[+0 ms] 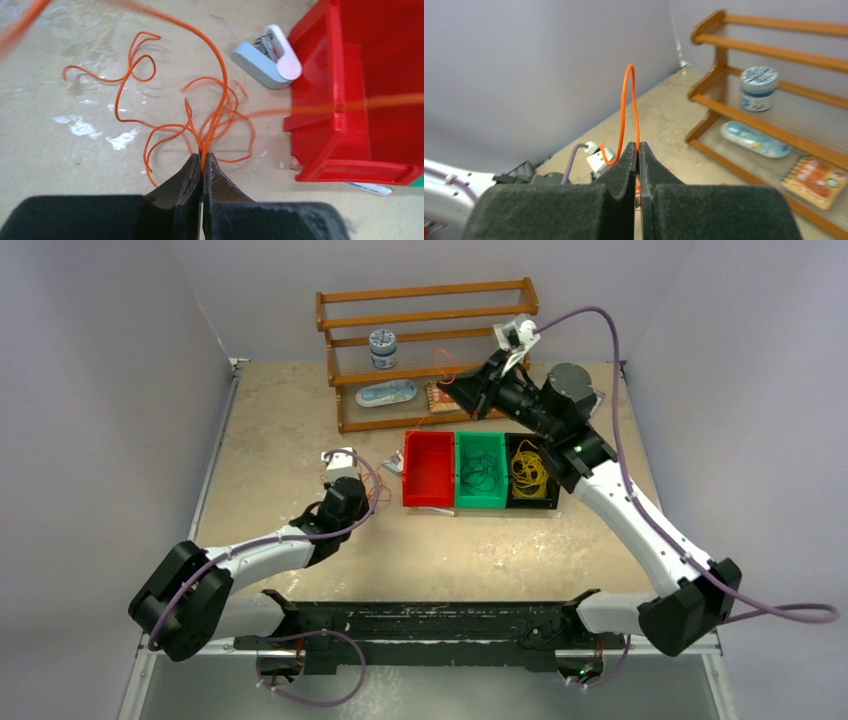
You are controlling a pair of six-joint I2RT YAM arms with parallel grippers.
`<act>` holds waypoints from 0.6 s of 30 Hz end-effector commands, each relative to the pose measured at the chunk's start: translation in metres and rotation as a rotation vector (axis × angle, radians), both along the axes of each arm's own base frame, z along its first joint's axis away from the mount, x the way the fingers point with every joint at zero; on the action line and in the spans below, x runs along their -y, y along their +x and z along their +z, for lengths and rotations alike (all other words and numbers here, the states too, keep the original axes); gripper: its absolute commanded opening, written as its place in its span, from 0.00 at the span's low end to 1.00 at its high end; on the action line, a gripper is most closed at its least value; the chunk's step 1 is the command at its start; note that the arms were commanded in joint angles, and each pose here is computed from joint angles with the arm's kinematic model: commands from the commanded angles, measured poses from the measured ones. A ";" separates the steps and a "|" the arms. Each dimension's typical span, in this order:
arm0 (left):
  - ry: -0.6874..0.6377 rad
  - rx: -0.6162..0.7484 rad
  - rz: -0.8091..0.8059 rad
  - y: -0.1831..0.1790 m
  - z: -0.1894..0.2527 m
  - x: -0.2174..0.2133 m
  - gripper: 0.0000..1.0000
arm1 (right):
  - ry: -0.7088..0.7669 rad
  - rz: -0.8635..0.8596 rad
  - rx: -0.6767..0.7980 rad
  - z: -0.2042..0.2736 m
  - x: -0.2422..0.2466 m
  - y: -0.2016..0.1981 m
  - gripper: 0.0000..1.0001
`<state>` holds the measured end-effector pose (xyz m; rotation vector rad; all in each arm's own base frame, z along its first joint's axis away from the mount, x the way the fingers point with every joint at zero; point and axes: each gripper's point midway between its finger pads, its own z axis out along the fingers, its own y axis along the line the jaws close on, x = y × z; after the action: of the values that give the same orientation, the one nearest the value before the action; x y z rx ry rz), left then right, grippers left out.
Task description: Untangle the cables
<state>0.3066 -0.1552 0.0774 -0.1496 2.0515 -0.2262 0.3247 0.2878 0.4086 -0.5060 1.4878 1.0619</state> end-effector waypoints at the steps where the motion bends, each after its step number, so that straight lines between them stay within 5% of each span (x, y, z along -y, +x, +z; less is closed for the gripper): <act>1: -0.002 -0.001 0.157 0.001 -0.001 -0.028 0.00 | -0.002 -0.258 0.119 0.034 0.042 0.015 0.00; 18: -0.006 -0.081 0.260 0.005 -0.023 -0.057 0.00 | -0.089 -0.730 0.161 0.050 0.132 0.031 0.00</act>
<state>0.3074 -0.1017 0.0535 -0.3901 2.1024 -0.0705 0.3585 0.1957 0.4233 -0.1936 1.5007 0.5211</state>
